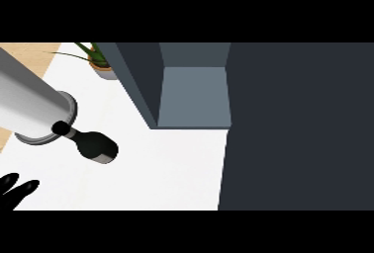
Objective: Pick up the wine, place it into the cabinet and close the cabinet
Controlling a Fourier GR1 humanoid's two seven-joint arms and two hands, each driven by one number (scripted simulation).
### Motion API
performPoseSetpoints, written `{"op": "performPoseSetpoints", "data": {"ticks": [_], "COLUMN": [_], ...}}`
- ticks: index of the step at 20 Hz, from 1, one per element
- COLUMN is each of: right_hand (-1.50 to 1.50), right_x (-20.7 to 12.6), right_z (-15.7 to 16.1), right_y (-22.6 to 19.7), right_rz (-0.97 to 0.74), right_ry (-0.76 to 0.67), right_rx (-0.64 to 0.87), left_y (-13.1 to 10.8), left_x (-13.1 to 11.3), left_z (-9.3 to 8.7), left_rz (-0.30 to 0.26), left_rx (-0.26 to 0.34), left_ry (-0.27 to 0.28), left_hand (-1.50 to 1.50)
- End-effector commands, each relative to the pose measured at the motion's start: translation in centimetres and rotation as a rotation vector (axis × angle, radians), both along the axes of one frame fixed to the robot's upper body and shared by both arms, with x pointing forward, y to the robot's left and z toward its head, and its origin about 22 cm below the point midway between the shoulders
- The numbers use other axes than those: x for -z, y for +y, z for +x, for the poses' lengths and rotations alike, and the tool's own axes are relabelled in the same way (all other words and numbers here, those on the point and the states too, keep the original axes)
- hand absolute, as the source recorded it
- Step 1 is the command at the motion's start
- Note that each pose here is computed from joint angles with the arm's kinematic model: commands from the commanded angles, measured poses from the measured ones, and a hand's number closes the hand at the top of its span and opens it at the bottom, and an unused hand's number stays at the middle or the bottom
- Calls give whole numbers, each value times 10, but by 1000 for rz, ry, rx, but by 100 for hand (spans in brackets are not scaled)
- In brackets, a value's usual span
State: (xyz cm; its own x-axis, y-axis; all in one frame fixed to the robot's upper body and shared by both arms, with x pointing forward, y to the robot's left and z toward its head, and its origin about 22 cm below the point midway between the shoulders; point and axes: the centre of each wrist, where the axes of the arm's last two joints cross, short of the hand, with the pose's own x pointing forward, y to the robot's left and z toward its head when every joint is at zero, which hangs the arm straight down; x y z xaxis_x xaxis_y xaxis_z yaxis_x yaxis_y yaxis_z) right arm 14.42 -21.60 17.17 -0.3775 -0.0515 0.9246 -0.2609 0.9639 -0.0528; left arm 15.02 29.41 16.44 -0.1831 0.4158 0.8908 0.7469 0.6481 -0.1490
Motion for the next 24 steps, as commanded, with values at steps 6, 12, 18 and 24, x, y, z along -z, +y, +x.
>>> {"op": "performPoseSetpoints", "data": {"ticks": [6, 12, 18, 24], "right_hand": [-150, -150, -150, -150], "right_x": [-14, -26, -27, -41], "right_z": [-4, -3, -12, -16], "right_y": [3, 6, 1, 5], "right_rz": [3, 20, 38, 25], "right_ry": [-8, -10, -21, -33], "right_rx": [-15, -3, -24, -20], "left_y": [-9, 2, 36, 40], "left_x": [-12, -11, 10, 24], "left_z": [-7, -27, 13, 23], "left_rz": [-15, -7, -8, 12], "left_rx": [-43, -109, -172, -250], "left_ry": [7, 53, 114, 107], "left_hand": [-150, -150, -150, -150]}}
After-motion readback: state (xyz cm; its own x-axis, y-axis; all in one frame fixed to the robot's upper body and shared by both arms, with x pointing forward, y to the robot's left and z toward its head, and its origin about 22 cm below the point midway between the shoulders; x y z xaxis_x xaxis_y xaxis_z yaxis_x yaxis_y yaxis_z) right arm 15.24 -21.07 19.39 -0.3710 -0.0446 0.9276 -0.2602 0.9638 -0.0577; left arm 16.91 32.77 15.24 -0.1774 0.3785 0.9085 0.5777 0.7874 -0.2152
